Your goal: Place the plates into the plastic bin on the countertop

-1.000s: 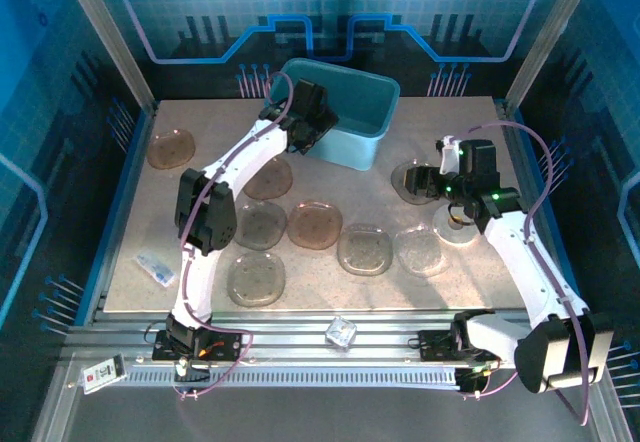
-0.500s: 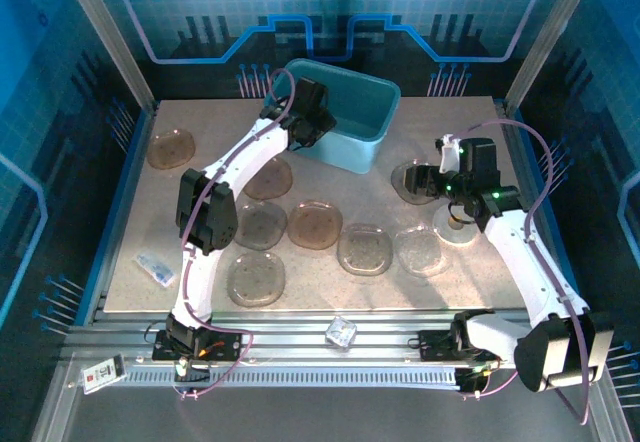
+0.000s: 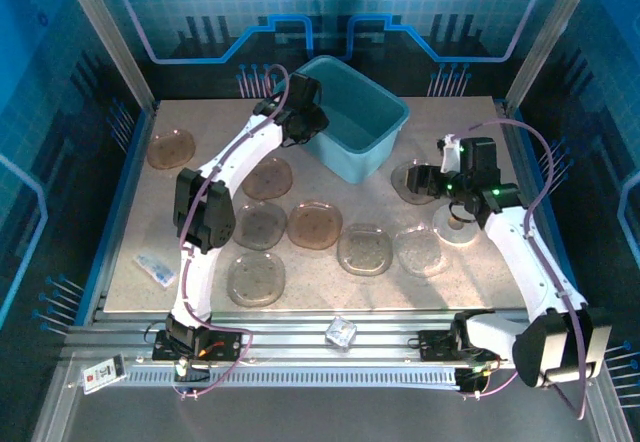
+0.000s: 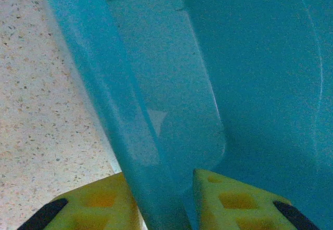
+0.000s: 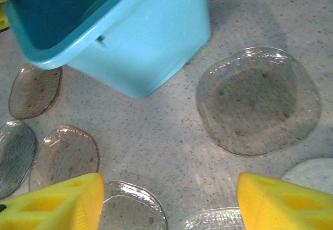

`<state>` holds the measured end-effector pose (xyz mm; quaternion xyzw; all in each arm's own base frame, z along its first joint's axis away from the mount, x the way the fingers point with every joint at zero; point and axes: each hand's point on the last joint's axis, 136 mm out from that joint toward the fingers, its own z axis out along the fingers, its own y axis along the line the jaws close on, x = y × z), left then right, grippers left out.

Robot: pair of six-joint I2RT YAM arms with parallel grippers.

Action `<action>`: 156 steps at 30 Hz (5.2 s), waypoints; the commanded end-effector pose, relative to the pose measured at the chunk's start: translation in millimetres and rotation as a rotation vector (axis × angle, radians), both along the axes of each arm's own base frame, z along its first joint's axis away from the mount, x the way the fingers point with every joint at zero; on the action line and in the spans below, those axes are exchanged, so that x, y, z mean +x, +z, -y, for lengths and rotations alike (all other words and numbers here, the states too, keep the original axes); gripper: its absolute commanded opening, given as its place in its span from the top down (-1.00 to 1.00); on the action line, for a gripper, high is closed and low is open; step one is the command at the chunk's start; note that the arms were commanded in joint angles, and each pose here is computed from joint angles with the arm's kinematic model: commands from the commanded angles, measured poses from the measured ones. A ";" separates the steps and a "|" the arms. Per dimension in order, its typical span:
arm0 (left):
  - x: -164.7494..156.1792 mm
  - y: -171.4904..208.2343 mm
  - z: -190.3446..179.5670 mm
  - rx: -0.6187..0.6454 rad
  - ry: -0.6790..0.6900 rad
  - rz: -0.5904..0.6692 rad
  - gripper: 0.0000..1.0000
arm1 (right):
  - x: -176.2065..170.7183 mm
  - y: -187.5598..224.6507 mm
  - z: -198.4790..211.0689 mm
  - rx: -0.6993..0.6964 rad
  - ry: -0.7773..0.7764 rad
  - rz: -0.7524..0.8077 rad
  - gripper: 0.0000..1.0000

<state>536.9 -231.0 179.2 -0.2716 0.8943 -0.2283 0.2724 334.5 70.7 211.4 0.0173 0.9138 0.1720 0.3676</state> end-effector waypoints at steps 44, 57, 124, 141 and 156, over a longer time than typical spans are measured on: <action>-32.6 18.7 -6.1 0.079 -0.488 -0.053 0.37 | 107.8 -155.4 101.9 -0.130 -0.098 -0.408 -0.01; -37.2 28.7 -12.4 0.115 -0.493 -0.036 0.14 | 122.7 -176.9 93.5 -0.198 0.013 -0.403 0.01; -70.9 11.3 2.3 0.243 -0.593 -0.089 0.40 | 117.0 81.7 113.9 -0.108 -0.256 0.178 1.00; -83.0 11.0 9.3 0.216 -0.595 -0.095 0.50 | 118.9 129.1 20.1 0.101 -0.239 0.236 1.00; -85.4 31.7 11.2 0.181 -0.554 -0.036 0.24 | 114.6 117.1 -42.5 0.422 -0.455 0.201 1.00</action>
